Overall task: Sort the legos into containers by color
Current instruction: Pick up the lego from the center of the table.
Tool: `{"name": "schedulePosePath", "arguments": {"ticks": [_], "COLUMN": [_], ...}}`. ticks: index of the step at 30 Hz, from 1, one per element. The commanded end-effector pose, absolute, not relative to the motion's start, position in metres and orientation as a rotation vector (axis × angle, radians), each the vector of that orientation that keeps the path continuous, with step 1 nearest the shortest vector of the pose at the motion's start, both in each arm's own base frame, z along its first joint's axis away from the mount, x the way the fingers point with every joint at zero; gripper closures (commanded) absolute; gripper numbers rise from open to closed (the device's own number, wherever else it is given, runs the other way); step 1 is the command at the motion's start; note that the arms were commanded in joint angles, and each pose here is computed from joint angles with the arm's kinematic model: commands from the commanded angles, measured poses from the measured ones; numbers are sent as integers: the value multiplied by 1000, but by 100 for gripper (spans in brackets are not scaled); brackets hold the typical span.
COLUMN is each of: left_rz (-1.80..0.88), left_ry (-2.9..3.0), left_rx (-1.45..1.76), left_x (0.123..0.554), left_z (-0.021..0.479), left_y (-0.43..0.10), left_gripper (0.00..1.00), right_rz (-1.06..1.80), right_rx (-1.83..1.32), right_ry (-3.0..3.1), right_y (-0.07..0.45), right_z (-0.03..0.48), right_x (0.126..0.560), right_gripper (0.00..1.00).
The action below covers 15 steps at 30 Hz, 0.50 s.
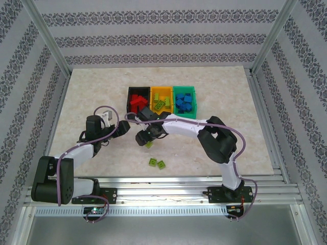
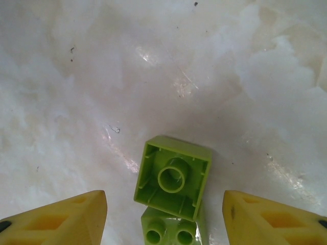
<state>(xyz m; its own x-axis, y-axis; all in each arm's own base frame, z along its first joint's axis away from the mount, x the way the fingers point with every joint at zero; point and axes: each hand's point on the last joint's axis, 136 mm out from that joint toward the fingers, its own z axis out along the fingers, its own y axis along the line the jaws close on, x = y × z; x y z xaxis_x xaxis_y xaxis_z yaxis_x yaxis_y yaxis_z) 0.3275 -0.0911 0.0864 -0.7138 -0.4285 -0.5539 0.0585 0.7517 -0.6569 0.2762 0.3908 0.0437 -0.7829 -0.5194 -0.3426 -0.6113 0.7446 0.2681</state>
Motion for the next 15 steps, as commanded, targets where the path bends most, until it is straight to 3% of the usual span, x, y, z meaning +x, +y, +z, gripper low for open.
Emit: {"name": "schedulePosePath", "arguments": {"ticks": [1,9,12,15], "left_rz": [-863,-867,-867,-874], "left_ry": [2158,2161,2155,2160], "left_rx": [-281,-290,-289,-293], "left_x": [333,332,333,333], "left_z": [99,98,99,97], "left_y": [-86,-84,-84,-84], "left_gripper": [10,10,10,10], "right_rz": [516,399,393,395], "right_rx": [-893,-919,-923,-927], "right_ry": [2708,2712,2713,2704], "right_y": [398,392,392,391], "right_z": [39,29,29,29], "right_x": [275,276,276,276], "right_gripper": [38,40,44,55]}}
